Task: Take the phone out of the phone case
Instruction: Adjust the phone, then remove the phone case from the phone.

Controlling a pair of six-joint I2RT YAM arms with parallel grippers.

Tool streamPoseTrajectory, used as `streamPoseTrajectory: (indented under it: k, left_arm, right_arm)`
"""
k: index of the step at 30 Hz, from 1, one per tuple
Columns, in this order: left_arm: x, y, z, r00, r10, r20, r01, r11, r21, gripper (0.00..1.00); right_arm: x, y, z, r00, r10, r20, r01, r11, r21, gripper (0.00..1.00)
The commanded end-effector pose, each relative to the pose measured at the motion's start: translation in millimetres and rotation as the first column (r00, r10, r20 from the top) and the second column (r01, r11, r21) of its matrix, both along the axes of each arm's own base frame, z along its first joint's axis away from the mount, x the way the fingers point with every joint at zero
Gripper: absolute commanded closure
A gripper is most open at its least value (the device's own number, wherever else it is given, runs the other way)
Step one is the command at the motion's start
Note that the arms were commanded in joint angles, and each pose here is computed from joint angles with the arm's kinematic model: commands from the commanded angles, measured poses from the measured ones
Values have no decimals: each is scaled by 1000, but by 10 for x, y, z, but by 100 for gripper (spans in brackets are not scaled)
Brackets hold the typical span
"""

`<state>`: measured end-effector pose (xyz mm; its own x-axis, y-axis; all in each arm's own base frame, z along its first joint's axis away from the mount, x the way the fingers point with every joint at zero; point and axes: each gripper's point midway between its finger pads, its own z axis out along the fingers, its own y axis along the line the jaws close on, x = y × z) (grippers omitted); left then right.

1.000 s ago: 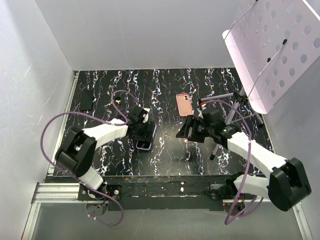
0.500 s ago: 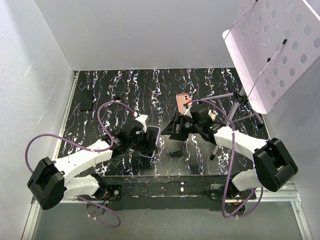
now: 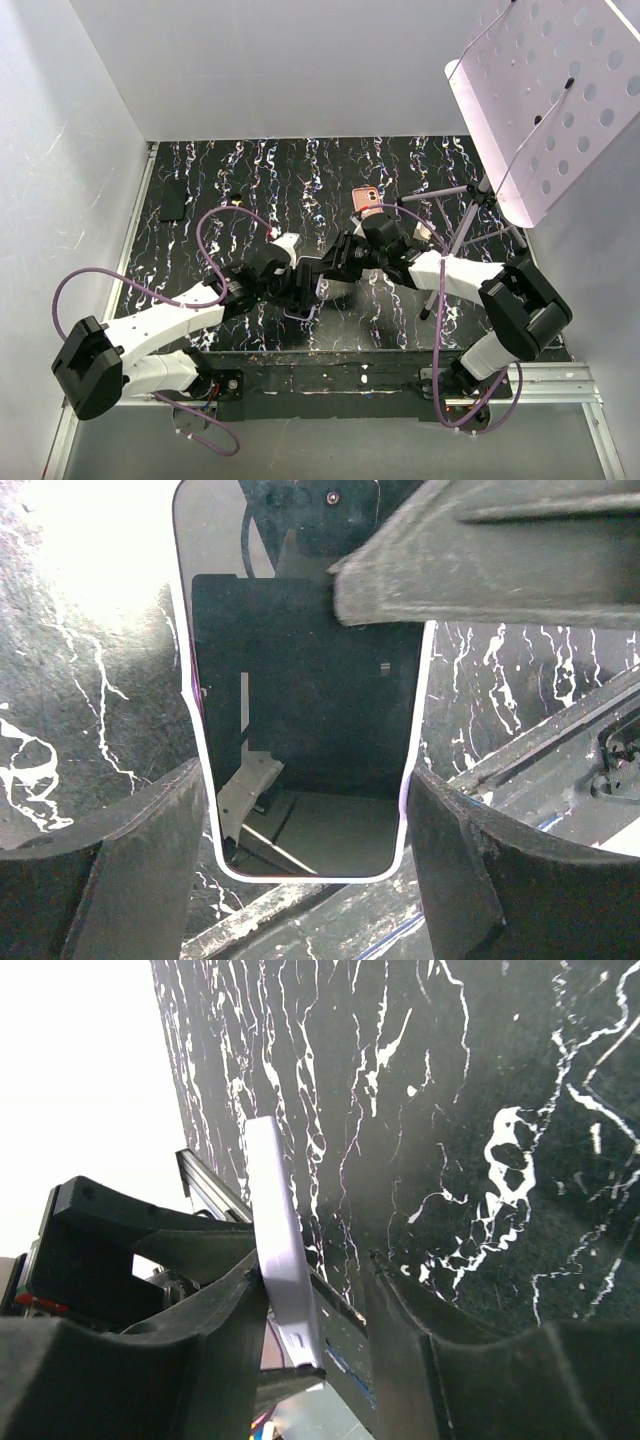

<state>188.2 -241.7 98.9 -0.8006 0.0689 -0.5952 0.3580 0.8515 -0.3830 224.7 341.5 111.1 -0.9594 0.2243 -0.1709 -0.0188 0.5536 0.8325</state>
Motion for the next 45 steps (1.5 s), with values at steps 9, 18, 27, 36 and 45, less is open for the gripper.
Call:
streamPoseTrajectory:
  k: [9, 18, 27, 36, 45]
  left_arm:
    - [0, -506, 604, 995, -90, 47, 96, 984, -150, 79]
    - [81, -146, 1244, 974, 49, 222, 1, 976, -220, 7]
    - [-407, -515, 1479, 966, -163, 203, 249, 805, -538, 46]
    - [-708, -719, 1835, 904, -303, 302, 426, 579, -695, 38]
    - [-798, -933, 1644, 865, -444, 233, 462, 526, -715, 61]
  right_arm:
    - [-121, 94, 423, 984, 44, 172, -80, 975, 207, 99]
    - [-171, -649, 885, 950, -48, 309, -97, 894, 436, 99]
    - [-283, -1174, 1416, 886, -90, 455, -160, 862, 481, 99]
    - [-417, -1255, 1749, 866, -109, 488, -179, 844, 506, 99]
    - [-491, -1267, 1924, 862, -122, 492, -204, 805, 558, 99]
